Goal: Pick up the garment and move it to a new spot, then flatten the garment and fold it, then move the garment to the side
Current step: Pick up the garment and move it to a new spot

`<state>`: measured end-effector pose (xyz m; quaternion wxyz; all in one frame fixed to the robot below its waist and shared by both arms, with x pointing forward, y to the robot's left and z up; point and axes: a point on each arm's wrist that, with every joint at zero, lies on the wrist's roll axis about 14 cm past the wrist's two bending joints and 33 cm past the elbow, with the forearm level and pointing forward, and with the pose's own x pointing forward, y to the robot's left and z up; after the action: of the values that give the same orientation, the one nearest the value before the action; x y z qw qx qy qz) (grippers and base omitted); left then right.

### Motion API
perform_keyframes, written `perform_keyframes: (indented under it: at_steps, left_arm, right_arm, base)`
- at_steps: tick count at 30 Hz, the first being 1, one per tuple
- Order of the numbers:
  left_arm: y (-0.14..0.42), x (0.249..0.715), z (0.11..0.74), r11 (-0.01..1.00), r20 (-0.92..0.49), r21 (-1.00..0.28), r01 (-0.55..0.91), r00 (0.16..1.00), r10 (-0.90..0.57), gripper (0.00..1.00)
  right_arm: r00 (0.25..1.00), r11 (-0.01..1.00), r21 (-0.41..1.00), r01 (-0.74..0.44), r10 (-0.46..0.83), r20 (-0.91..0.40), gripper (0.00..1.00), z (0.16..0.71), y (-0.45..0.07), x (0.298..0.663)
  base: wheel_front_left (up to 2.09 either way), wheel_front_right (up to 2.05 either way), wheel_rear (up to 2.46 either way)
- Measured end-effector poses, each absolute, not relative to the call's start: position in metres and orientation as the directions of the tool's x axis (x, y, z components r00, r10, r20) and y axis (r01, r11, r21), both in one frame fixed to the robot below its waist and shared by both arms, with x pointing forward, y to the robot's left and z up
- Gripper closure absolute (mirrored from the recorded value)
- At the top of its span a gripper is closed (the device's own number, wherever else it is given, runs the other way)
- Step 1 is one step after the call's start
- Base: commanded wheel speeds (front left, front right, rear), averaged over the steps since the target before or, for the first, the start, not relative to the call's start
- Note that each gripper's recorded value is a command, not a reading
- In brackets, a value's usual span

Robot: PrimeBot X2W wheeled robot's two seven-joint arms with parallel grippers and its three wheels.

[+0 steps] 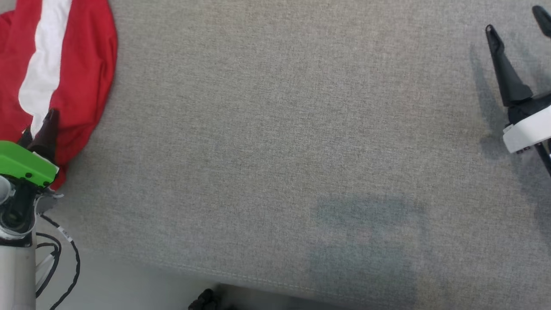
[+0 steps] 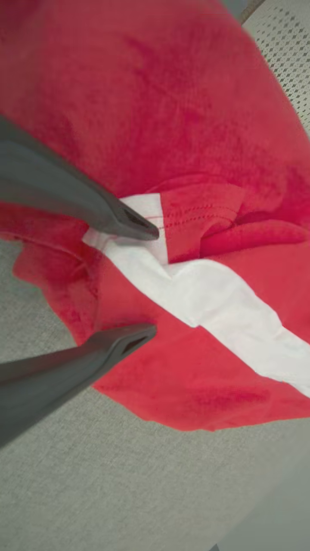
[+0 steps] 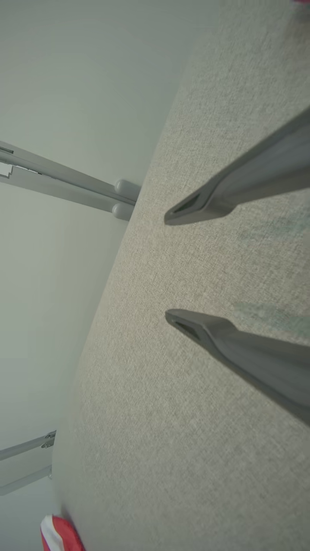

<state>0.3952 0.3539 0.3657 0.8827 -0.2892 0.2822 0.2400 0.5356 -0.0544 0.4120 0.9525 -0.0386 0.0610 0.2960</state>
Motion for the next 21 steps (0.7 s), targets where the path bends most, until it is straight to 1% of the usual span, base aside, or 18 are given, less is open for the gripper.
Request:
perform_keyframes:
  at_steps: [5,6,7,8,9,10,15,18,21]
  left_arm:
    - [0.343,0.409,0.336,0.715,-0.684,-0.362,-0.598,0.692,0.232,0.00]
    - [0.344,0.410,0.330,0.717,-0.691,-0.349,-0.604,0.682,0.239,0.11]
    - [0.346,0.409,0.324,0.714,-0.702,-0.338,-0.613,0.670,0.244,0.11]
    - [0.347,0.410,0.321,0.712,-0.706,-0.332,-0.618,0.664,0.247,0.49]
    - [0.349,0.411,0.318,0.711,-0.707,-0.327,-0.623,0.660,0.254,0.84]
    - [0.350,0.412,0.316,0.710,-0.708,-0.324,-0.625,0.658,0.256,1.00]
    - [0.354,0.416,0.315,0.720,-0.708,-0.323,-0.614,0.662,0.247,1.00]
    - [0.351,0.424,0.325,0.721,-0.681,-0.364,-0.590,0.697,0.226,1.00]
    - [0.338,0.438,0.337,0.733,-0.638,-0.420,-0.535,0.748,0.180,1.00]
  right_arm:
    - [0.829,0.833,-0.055,-0.551,0.539,-0.148,0.00,0.396,-0.065,0.553]
    - [0.831,0.835,-0.058,-0.548,0.535,-0.153,0.00,0.391,-0.067,0.555]
    - [0.832,0.836,-0.054,-0.546,0.533,-0.156,0.00,0.386,-0.067,0.557]
    - [0.832,0.837,-0.048,-0.544,0.531,-0.162,0.00,0.381,-0.068,0.557]
    - [0.831,0.838,-0.043,-0.544,0.531,-0.167,0.00,0.376,-0.068,0.557]
    - [0.831,0.839,-0.039,-0.543,0.530,-0.170,0.00,0.371,-0.068,0.557]
    - [0.839,0.845,-0.041,-0.533,0.521,-0.153,0.00,0.371,-0.070,0.561]
    - [0.845,0.850,-0.042,-0.526,0.515,-0.145,0.00,0.374,-0.070,0.560]
    - [0.848,0.853,-0.030,-0.522,0.514,-0.132,0.00,0.379,-0.066,0.557]
  base:
    - [0.00,0.00,0.00]
    - [0.00,0.00,0.00]
    - [0.00,0.00,0.00]
    - [0.00,0.00,0.00]
    - [0.00,0.00,0.00]
    - [0.00,0.00,0.00]
    - [0.00,0.00,0.00]
    - [0.00,0.00,0.00]
    - [0.00,0.00,0.00]
